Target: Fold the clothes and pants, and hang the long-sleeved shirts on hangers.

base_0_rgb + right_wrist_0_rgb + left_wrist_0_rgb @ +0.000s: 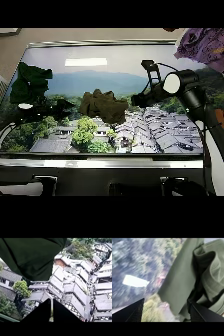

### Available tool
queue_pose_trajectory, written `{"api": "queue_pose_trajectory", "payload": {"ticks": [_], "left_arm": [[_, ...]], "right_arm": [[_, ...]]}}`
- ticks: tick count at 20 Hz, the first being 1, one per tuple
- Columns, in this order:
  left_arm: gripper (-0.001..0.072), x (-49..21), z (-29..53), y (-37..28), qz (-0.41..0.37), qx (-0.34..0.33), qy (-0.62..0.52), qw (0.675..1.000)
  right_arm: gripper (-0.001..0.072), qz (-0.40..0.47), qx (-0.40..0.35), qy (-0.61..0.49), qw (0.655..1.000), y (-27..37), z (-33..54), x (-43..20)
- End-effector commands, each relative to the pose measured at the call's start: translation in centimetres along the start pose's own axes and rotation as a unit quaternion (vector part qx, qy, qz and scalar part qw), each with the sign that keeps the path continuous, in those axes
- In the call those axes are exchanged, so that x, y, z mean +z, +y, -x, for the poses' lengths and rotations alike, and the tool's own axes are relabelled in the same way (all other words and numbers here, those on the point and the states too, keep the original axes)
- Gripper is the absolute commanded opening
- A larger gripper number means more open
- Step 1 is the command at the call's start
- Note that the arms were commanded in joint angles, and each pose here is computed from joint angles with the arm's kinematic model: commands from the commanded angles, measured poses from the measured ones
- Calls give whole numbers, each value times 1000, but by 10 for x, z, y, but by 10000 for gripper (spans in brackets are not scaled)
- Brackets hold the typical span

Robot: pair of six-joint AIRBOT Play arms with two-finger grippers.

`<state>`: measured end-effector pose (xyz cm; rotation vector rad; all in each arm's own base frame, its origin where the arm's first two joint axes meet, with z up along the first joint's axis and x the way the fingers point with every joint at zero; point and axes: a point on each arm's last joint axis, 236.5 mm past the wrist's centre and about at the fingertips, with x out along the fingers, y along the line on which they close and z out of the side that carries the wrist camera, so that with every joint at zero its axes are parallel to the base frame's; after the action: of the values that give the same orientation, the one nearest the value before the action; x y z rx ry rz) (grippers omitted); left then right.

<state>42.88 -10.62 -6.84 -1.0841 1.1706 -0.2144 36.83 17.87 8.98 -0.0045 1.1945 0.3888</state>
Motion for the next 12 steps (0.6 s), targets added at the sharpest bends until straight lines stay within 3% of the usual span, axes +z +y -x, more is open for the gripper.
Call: {"api": "queue_pose_trajectory", "payload": {"ticks": [1,7,8,9,10,11,12], "left_arm": [[609,2,-21,-12,-8,-32,-3,999],[587,-4,-49,-12,-12,-25,20,999],[461,-7,-50,-14,-15,-26,24,999],[160,-10,-50,-16,-24,-30,31,999],[18,-12,-49,-19,-32,-34,37,998],[18,-13,-47,-22,-36,-39,42,998],[18,-14,-46,-26,-39,-44,46,997]], "right_arm": [[81,-1,4,0,1000,2,0,0],[82,-3,13,-1,1000,7,1,0],[82,-12,18,-5,1000,9,1,2],[96,-39,27,-16,999,13,2,8],[213,-75,38,-39,996,16,6,19],[410,-107,45,-73,991,15,17,35],[447,-138,47,-107,984,6,32,51]]}}
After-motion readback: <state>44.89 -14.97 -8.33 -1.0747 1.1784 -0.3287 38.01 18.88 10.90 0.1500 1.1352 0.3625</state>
